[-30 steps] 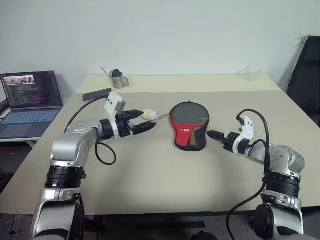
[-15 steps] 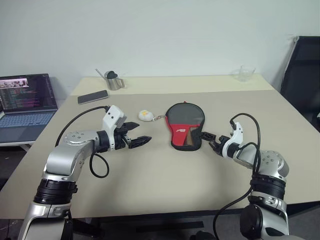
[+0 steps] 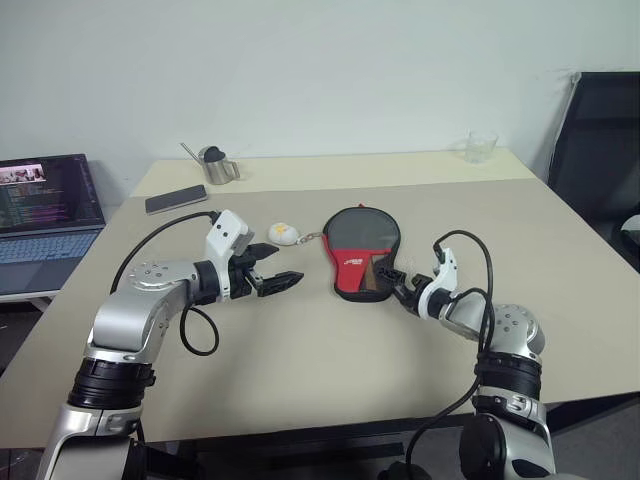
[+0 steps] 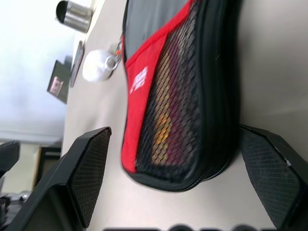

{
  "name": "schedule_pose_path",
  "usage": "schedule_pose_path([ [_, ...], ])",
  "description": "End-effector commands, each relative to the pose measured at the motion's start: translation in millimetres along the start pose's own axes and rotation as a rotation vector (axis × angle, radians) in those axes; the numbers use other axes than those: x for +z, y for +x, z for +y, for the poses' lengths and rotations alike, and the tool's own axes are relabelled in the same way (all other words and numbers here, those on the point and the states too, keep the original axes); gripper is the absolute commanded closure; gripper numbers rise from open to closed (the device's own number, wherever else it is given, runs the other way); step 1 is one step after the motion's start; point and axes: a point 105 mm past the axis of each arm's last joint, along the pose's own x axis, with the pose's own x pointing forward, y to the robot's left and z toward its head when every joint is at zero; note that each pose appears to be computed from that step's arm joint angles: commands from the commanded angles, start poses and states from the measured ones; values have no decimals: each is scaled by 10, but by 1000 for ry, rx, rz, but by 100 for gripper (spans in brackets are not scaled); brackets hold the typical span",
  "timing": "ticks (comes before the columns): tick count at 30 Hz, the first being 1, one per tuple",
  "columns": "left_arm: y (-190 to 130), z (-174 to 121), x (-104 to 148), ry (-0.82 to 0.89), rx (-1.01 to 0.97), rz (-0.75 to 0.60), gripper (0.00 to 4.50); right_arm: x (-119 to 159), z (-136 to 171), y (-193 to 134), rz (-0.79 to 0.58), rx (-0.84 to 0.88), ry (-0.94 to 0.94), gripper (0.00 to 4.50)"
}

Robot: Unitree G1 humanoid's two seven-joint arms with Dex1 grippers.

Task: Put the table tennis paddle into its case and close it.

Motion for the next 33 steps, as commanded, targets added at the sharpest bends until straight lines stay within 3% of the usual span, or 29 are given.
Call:
schedule_pose_path([
  [1, -7, -56, 173, 46, -14, -52, 4, -128, 169, 50, 58, 69, 19, 0],
  [17, 5, -40, 170, 49, 2, -49, 4, -63, 149, 214, 26, 42, 53, 0],
  [21, -3, -39, 174, 49, 4, -50, 0, -66, 18, 228, 13, -26, 57, 92],
  [31, -1, -36, 175, 54, 8, -50, 0, -36, -44, 226, -3, -53, 58, 446],
  [33, 5, -34, 176, 55, 8, -51, 0, -31, -47, 222, -3, -55, 57, 449],
])
